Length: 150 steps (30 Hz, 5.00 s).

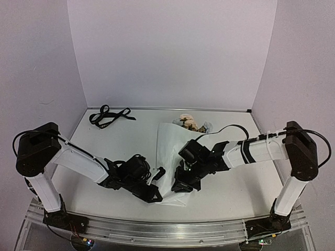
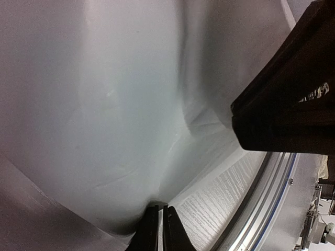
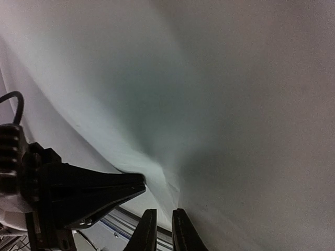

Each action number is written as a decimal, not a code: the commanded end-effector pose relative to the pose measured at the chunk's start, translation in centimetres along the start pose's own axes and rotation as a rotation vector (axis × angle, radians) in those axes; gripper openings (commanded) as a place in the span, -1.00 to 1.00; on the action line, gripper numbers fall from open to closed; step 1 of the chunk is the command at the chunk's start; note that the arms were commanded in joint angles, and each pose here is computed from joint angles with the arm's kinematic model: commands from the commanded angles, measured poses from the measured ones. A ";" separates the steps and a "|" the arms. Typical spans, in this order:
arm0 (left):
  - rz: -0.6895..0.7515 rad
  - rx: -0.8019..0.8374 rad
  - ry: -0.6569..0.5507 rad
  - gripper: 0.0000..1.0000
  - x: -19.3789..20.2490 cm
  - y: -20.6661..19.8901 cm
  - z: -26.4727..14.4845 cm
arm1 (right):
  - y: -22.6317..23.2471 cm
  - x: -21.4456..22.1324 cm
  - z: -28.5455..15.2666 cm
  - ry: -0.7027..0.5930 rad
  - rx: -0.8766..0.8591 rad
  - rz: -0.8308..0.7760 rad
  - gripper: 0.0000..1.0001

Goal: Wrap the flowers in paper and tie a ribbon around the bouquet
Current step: Press the fold line of the folded bouquet.

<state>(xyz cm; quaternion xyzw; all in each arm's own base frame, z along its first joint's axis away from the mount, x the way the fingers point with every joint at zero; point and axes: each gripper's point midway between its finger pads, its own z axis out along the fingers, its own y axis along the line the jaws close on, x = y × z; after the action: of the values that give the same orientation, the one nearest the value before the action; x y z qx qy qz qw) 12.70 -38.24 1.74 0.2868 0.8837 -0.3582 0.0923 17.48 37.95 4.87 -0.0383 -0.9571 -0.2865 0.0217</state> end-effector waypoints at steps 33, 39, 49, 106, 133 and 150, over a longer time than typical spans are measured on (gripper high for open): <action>0.055 0.085 -0.149 -0.81 -5.0 -5.5 -5.6 | -7.1 2.5 1.4 0.052 0.136 -0.044 -0.77; 0.088 0.151 -0.146 -0.78 -7.8 -6.7 -4.2 | -7.8 3.0 1.5 0.073 0.143 -0.040 -0.77; 0.037 0.199 -0.054 -0.76 -6.2 -4.8 0.5 | -10.0 3.3 1.2 0.070 0.179 -0.023 -0.77; -0.304 0.095 -0.241 -0.57 -23.6 19.6 -3.6 | -13.1 4.7 1.3 0.117 0.222 -0.019 -0.82; -0.060 0.118 -0.264 -0.48 -18.0 2.3 -9.8 | -5.8 2.5 -1.8 0.026 0.059 -0.074 -0.80; -0.007 0.237 -0.005 -0.64 -8.7 -3.9 -0.6 | -9.6 3.6 -2.9 0.025 0.166 -0.111 -0.77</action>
<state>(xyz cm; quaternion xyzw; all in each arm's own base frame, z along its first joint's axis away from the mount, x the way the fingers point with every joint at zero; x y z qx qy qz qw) 17.09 -42.79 7.35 0.2899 0.8469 -0.4429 0.0507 13.50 30.03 3.77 0.0183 -0.9701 -0.2410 0.0231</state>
